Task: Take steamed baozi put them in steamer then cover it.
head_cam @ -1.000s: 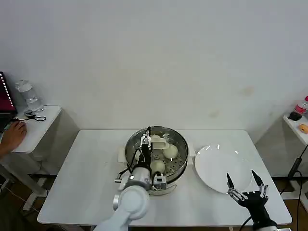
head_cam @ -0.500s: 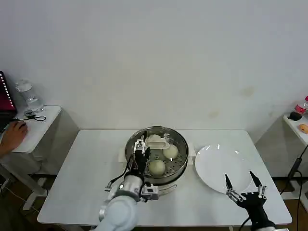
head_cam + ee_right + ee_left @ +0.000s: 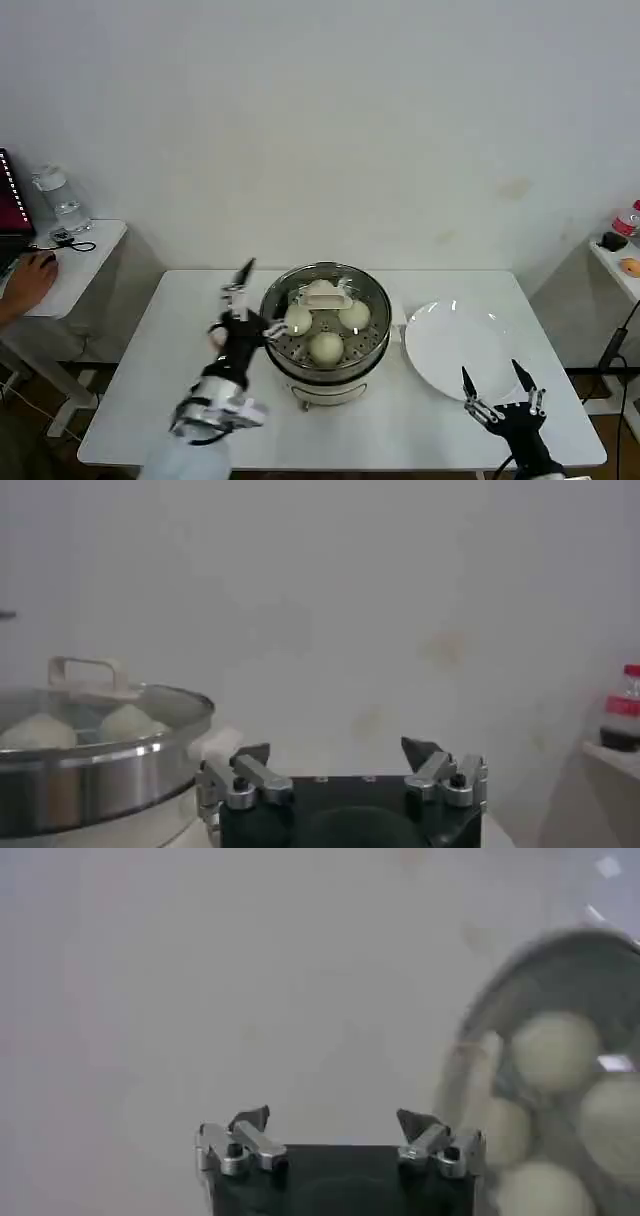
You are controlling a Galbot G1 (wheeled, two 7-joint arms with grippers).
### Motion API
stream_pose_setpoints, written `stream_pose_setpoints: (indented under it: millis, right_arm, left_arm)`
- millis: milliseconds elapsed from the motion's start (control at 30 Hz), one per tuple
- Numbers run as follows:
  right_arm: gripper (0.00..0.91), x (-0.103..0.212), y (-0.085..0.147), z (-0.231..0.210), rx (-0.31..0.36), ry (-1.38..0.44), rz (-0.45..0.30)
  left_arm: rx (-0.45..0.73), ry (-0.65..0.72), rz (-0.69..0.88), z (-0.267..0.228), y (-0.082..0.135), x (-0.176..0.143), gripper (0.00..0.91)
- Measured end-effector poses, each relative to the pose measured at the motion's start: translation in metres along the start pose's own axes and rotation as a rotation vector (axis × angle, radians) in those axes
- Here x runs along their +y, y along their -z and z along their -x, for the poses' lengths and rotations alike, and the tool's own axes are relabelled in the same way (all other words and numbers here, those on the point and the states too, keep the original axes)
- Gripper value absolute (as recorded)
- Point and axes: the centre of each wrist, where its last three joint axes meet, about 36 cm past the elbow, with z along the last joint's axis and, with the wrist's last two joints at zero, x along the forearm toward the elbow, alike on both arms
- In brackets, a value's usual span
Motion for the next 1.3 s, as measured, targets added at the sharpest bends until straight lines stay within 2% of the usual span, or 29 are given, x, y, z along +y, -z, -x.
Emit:
stream_pose_setpoints:
  millis: [267,500,767,1300]
  right_arm:
    - [0.907,0.001,0.005,-0.005,0.038,0.047,0.001]
    - [0.907,0.001,0.015,-0.009,0.096,0.078,0.029]
    - [0.907,0.006,0.015,-0.014,0.154,0.080,0.065]
    - [0.907,0.021,0.011,-0.022,0.205,0.086,0.079]
  left_arm:
    - [0.167,0.143,-0.438,-0.049,-0.046,0.016,0.907]
    - [0.335,0.190,-0.641,-0.102,-0.061,0.012,0.907]
    - [0.475,0.190,-0.748,-0.152,-0.064,-0.003,0.907]
    - [0.531,0.170,-0.774,-0.184,-0.062,-0.008,0.907]
